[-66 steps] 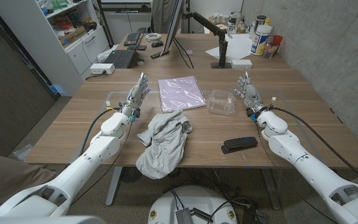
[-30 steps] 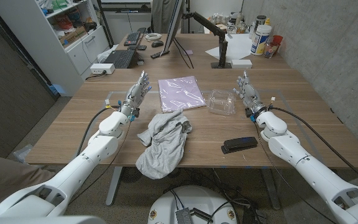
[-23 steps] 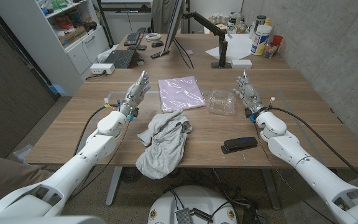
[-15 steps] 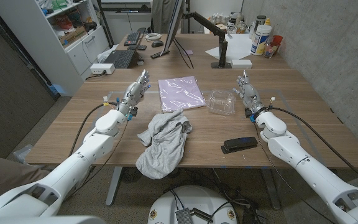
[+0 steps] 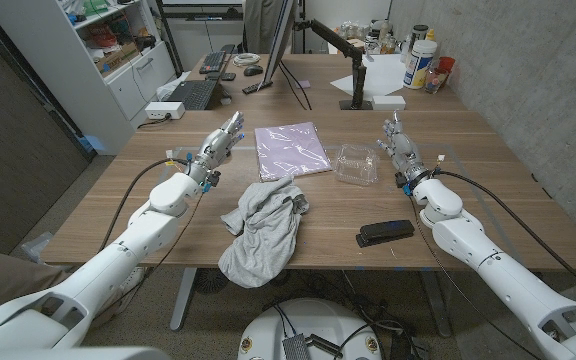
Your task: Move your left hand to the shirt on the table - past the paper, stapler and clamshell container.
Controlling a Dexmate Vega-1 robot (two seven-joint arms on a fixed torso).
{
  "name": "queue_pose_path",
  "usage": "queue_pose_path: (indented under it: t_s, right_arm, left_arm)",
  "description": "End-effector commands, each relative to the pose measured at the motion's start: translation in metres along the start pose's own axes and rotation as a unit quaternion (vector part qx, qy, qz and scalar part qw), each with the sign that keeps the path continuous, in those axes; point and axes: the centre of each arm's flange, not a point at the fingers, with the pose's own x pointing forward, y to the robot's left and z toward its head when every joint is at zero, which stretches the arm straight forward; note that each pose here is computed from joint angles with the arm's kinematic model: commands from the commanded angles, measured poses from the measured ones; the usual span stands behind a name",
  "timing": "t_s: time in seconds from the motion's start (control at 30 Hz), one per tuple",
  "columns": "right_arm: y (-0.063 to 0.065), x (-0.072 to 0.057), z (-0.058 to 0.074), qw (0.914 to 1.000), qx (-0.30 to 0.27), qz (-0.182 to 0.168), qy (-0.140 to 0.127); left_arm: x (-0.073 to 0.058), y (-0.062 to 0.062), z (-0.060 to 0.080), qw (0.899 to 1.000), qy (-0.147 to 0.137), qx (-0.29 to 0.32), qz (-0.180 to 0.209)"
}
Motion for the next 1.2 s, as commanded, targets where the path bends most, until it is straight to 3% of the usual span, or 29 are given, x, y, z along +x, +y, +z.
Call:
queue_pose_path:
  t_s: [0.03,0.47,1.2]
  right_arm:
    - [-0.003,-0.002,0.002,1.0,-0.006,-0.006,0.002]
    - [-0.005,-0.003,0.002,0.9999,-0.01,-0.01,0.003]
    - [-0.001,0.0,-0.002,0.9998,-0.011,-0.01,0.01]
  left_arm:
    - [-0.002,-0.003,0.01,0.998,-0.009,0.049,-0.03]
    - [-0.006,-0.01,0.017,0.998,-0.032,0.046,-0.028]
    - [-0.022,-0.009,0.028,0.993,-0.055,0.106,-0.022]
